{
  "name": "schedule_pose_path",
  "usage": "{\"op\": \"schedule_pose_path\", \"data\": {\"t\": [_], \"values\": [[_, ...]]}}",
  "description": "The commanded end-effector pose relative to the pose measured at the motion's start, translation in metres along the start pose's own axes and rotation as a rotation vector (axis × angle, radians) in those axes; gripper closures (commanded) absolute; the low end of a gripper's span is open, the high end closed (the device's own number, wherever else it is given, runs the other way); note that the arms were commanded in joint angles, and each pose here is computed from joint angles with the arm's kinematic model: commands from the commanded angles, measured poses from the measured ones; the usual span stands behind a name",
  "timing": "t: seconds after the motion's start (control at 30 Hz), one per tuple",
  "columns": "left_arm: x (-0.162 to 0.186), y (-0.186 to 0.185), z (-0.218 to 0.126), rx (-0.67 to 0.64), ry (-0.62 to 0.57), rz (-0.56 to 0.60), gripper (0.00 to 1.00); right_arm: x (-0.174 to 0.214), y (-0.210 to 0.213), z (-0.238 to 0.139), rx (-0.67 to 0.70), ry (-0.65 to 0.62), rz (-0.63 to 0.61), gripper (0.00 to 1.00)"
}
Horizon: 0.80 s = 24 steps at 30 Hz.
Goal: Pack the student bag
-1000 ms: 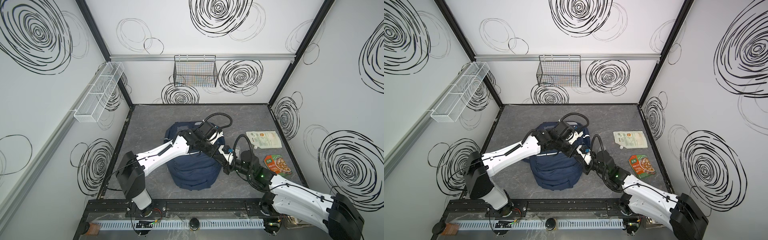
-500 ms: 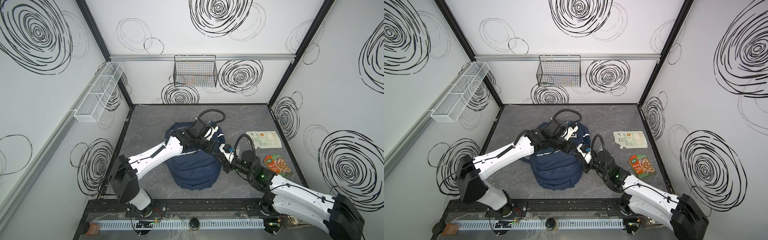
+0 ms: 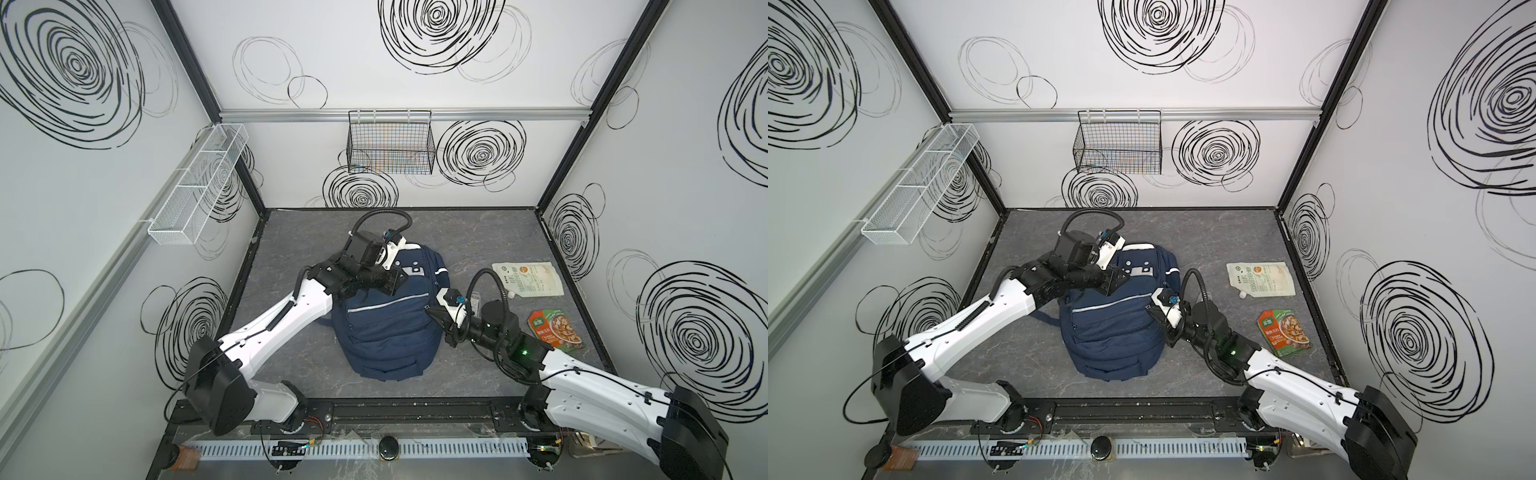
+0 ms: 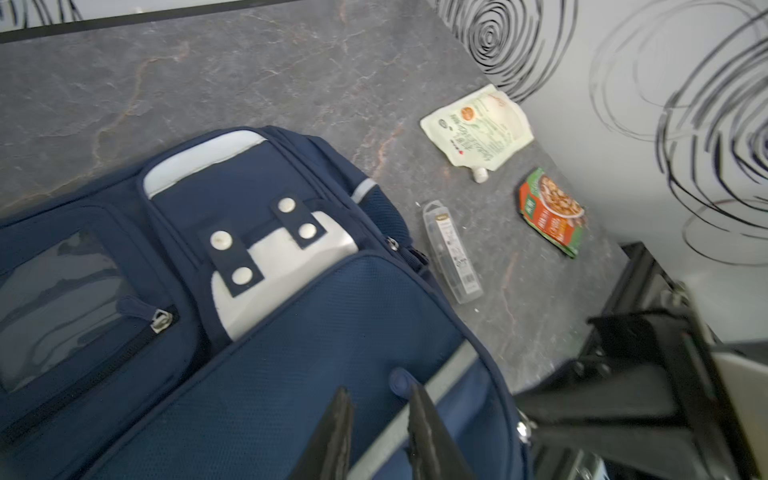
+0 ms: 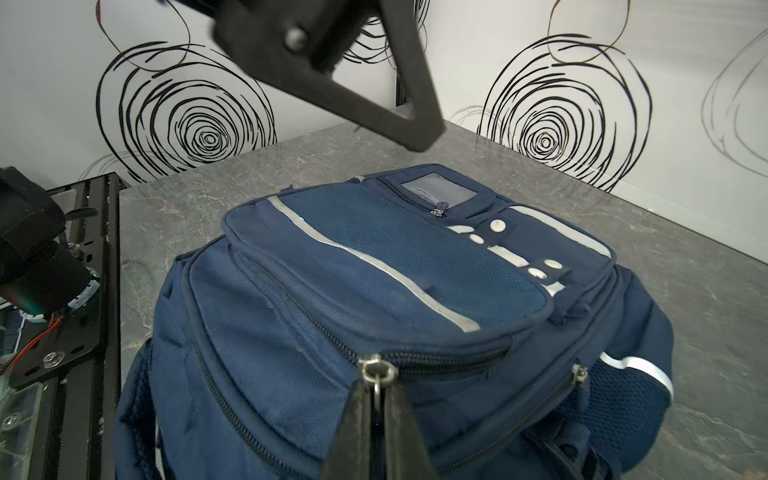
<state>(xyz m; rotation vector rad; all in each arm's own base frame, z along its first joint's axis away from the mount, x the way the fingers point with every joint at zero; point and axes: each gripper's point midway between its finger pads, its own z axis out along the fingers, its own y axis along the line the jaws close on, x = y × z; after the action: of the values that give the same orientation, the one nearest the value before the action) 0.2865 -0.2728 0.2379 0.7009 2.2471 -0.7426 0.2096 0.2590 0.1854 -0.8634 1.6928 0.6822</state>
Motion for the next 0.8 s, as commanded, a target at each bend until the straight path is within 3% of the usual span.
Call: {"op": "schedule_pose_path", "data": {"t": [0.0, 0.1, 0.23, 0.4, 0.47, 0.63, 0.77], "values": [[0.036, -0.027, -0.013, 0.114, 0.084, 0.256, 0.65, -0.064, -0.004, -0.014, 0.025, -0.208, -0.028, 1.0], [0.065, -0.033, -0.012, 0.123, 0.141, 0.393, 0.61, -0.066, -0.005, -0.015, 0.02, -0.216, -0.02, 1.0], [0.083, -0.025, -0.005, 0.062, 0.168, 0.492, 0.61, -0.068, -0.004, -0.016, 0.013, -0.216, -0.017, 1.0], [0.1, -0.019, 0.006, 0.068, 0.227, 0.49, 0.77, -0.068, -0.005, -0.017, 0.02, -0.214, -0.017, 1.0], [0.1, -0.015, 0.01, 0.049, 0.227, 0.473, 0.98, -0.068, -0.006, -0.017, 0.022, -0.213, -0.013, 1.0], [0.079, -0.017, 0.012, 0.028, 0.164, 0.402, 1.0, -0.066, -0.003, -0.015, 0.001, -0.208, -0.008, 1.0], [0.051, -0.025, 0.002, 0.062, 0.048, 0.327, 1.0, -0.066, 0.005, -0.013, -0.043, -0.205, -0.013, 1.0]]}}
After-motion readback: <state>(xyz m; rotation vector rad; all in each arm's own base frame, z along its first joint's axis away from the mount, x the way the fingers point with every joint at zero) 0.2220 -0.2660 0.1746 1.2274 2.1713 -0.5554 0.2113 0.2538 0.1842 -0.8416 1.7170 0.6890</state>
